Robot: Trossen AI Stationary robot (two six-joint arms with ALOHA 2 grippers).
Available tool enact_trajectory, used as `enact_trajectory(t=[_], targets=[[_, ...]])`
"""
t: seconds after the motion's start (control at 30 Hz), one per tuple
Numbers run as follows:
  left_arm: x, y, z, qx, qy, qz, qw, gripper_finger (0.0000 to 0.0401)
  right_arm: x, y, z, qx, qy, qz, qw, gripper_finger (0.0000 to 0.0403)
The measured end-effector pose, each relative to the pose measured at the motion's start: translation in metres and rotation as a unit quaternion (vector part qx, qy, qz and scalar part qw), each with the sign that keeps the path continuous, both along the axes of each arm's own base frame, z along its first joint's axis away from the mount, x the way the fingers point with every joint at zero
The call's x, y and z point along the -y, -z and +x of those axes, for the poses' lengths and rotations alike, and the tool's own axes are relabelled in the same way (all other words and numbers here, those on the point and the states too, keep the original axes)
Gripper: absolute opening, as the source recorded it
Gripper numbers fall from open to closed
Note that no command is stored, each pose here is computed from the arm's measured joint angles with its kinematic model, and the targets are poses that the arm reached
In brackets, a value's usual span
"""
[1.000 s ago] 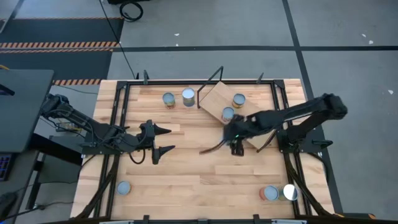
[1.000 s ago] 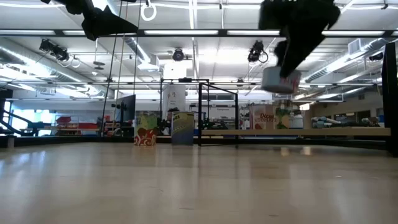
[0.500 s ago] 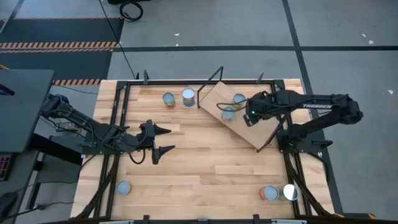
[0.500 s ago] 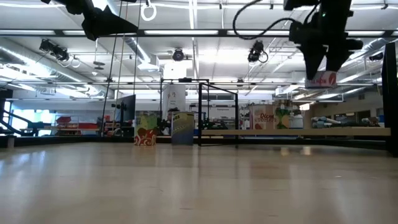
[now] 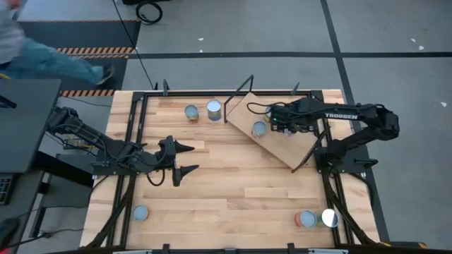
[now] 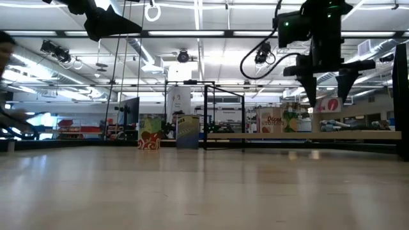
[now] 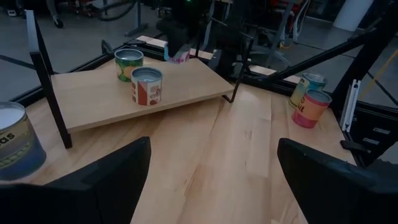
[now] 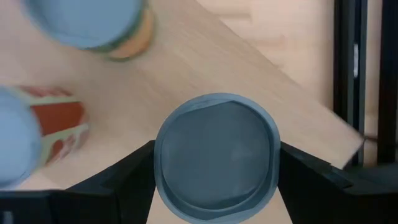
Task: Pick and place cans onto a shelf
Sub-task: Put the canned salmon on the shelf
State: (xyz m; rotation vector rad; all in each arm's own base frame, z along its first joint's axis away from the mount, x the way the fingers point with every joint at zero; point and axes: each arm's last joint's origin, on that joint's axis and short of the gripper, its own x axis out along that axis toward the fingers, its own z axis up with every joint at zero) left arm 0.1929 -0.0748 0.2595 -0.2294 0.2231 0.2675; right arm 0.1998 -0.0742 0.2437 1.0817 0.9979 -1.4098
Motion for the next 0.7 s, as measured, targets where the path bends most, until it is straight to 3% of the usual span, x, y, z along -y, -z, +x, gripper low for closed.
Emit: enact_trajectory(t=[0.17, 0.4, 0.57, 0.7], targets=[[0.004, 0.000, -0.002, 0.000, 0.011, 0.000, 1.000, 0.0357, 0.002, 0.008, 0.004, -0.004, 0.086, -0.003, 0.996, 0.0287], [0.018, 0.000, -0.008, 0.000, 0.048, 0.000, 0.999, 0.0357, 0.010, 0.024, 0.016, -0.015, 0.127, -0.010, 0.992, 0.0287], [0.025, 0.000, -0.012, 0.002, 0.065, -0.013, 0.998, 0.0357, 0.019, 0.039, 0.006, -0.031, 0.144, 0.001, 0.989, 0.0287], [0.030, 0.000, -0.015, 0.002, 0.077, -0.015, 0.997, 0.0357, 0.021, 0.042, -0.002, 0.010, 0.153, 0.002, 0.988, 0.0287]])
